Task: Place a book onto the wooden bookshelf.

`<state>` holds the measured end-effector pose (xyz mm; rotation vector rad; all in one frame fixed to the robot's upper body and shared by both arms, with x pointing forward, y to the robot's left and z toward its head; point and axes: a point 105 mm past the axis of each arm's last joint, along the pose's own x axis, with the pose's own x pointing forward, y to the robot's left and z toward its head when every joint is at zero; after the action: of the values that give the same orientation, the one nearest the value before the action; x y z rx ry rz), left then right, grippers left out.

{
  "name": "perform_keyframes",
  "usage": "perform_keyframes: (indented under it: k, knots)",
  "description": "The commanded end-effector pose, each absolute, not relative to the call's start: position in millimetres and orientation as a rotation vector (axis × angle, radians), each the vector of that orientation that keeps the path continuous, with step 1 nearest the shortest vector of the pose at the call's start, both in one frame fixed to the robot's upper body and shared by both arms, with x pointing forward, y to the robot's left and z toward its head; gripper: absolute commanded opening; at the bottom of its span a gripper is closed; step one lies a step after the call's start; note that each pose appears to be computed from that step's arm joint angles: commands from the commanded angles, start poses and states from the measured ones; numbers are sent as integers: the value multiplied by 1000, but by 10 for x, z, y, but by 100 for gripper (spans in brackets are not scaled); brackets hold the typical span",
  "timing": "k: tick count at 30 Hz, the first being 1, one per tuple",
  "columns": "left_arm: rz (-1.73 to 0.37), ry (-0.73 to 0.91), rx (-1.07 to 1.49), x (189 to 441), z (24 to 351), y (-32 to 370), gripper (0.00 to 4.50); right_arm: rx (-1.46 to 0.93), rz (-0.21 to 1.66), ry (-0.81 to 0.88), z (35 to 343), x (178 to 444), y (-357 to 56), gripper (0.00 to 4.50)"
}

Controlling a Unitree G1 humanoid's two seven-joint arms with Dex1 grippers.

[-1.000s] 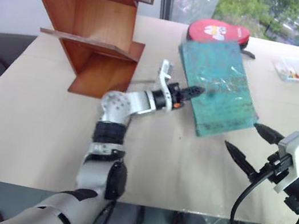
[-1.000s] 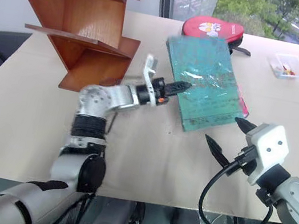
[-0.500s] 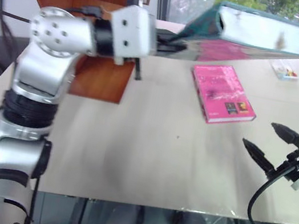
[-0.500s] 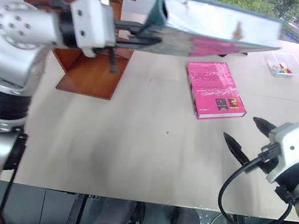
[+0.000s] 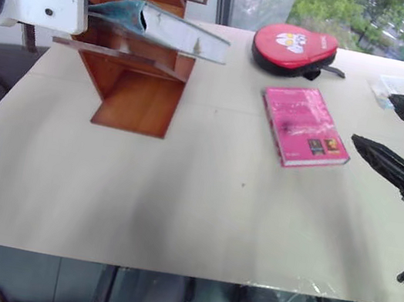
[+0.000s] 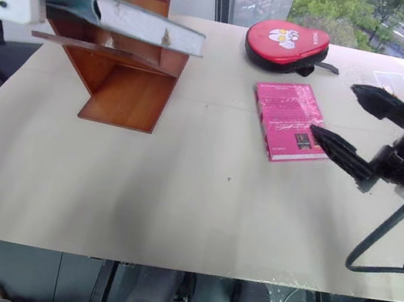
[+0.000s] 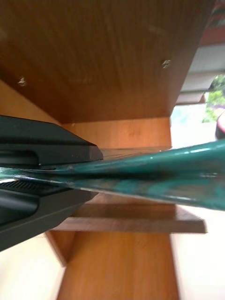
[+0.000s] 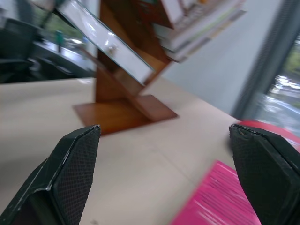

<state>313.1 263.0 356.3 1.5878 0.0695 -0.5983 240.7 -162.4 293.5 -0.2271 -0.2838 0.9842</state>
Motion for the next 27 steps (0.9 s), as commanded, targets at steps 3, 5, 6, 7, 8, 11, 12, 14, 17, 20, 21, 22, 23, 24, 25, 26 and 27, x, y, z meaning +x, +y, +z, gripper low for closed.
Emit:
perform_keyframes:
  k: [3, 5, 6, 7, 8, 11, 12, 14, 17, 20, 21, 22, 23, 24, 25, 26, 27]
  knots:
    - [-578, 163, 1546, 3023, 3650, 2695, 6, -244, 1082, -325, 3007, 2362, -1409, 450]
    - [-564, 185, 1531, 2978, 3690, 2734, 6, -246, 1105, -339, 3012, 2374, -1355, 450]
    - [-561, 201, 1532, 2962, 3690, 2754, 6, -245, 1112, -344, 3013, 2381, -1337, 450]
    - [-553, 205, 1531, 2967, 3683, 2762, 6, -250, 1111, -346, 3009, 2404, -1325, 450]
    - [-549, 215, 1527, 2973, 3663, 2769, 6, -258, 1112, -344, 2999, 2419, -1315, 450]
    - [-542, 249, 1509, 3024, 3551, 2761, 6, -283, 1104, -354, 2985, 2463, -1288, 450]
    - [-543, 254, 1506, 3046, 3511, 2749, 6, -293, 1102, -358, 2981, 2475, -1275, 450]
    - [-564, 251, 1496, 3095, 3424, 2683, 6, -316, 1085, -372, 2981, 2511, -1246, 450]
    - [-625, 233, 1455, 3138, 3308, 2518, 6, -322, 1080, -402, 3023, 2526, -1181, 450]
    - [-648, 225, 1419, 3173, 3237, 2448, 6, -316, 1078, -444, 3102, 2514, -1118, 450]
    - [-649, 221, 1407, 3186, 3223, 2443, 6, -314, 1075, -454, 3122, 2516, -1104, 450]
    - [-646, 225, 1404, 3193, 3210, 2447, 6, -311, 1075, -458, 3133, 2516, -1093, 450]
    - [-641, 230, 1397, 3200, 3200, 2454, 6, -309, 1077, -460, 3139, 2516, -1083, 450]
    - [-638, 235, 1394, 3203, 3195, 2458, 6, -307, 1079, -460, 3141, 2515, -1078, 450]
    - [-629, 239, 1391, 3212, 3187, 2474, 6, -303, 1082, -462, 3144, 2515, -1070, 450]
    - [-629, 246, 1386, 3216, 3173, 2483, 6, -295, 1085, -465, 3149, 2512, -1069, 450]
    - [-613, 246, 1385, 3225, 3174, 2504, 6, -289, 1090, -469, 3155, 2507, -1068, 450]
